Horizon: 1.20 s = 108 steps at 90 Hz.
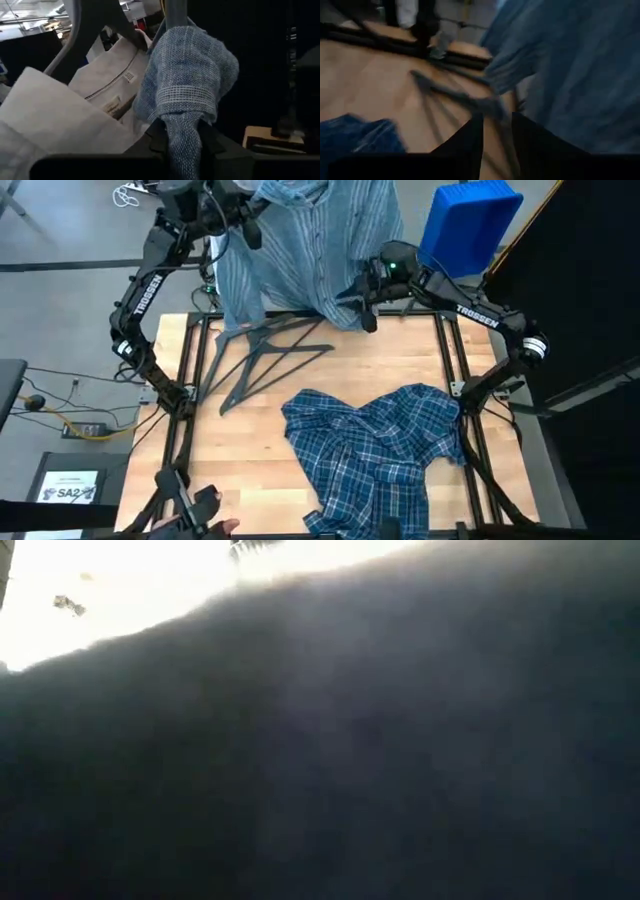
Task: Hang clothes
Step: Hang the green shirt on the hanging rack
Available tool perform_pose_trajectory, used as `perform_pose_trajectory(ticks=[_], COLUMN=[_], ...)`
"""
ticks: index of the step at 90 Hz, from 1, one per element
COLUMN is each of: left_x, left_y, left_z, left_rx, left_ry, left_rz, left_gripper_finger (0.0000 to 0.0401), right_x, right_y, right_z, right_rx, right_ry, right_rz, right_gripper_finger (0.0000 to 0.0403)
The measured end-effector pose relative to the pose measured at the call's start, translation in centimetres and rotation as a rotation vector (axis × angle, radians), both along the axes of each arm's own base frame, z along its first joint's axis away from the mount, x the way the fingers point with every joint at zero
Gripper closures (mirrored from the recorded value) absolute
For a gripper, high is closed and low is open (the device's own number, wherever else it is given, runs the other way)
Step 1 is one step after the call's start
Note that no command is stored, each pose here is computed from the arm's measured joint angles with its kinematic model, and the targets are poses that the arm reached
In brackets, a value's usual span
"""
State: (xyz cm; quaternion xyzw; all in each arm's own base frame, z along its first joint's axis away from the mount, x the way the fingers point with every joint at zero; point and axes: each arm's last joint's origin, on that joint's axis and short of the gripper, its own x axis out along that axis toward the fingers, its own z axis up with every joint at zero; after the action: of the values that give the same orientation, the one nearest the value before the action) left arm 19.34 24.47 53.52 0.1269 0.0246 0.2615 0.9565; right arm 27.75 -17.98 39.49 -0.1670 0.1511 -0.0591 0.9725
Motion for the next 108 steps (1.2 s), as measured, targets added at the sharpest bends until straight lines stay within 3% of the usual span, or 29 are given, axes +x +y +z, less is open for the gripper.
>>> perform_pose_trajectory(ticks=[15,28,79,108], left_x=[0.1,0.2,0.2,0.3], left_y=[-0.3,-0.5,-0.5,-0.7], left_z=[-1.0,-1.6,-1.8,-2.5], left_rx=[-0.080,-0.116,-0.109,-0.162], left_ry=[0.072,0.121,0.140,0.184], left_rz=[-0.046,-0.054,-0.056,-0.081], left_gripper_finger=[0.0377,0.0377,0.0377,0.0377], right_x=[-2.2,-3.7,-5.1,-6.5], right_y=[0.8,1.2,-0.2,-1.8], right_z=[4.1,5.5,6.0,6.5], right_rx=[-0.158,-0.196,-0.223,-0.265], right_ry=[-0.192,-0.246,-0.271,-0.303], right_rz=[-0.120,-0.140,-0.192,-0.262], right_gripper_finger=[0.0330,0.0330,0.0330,0.0330])
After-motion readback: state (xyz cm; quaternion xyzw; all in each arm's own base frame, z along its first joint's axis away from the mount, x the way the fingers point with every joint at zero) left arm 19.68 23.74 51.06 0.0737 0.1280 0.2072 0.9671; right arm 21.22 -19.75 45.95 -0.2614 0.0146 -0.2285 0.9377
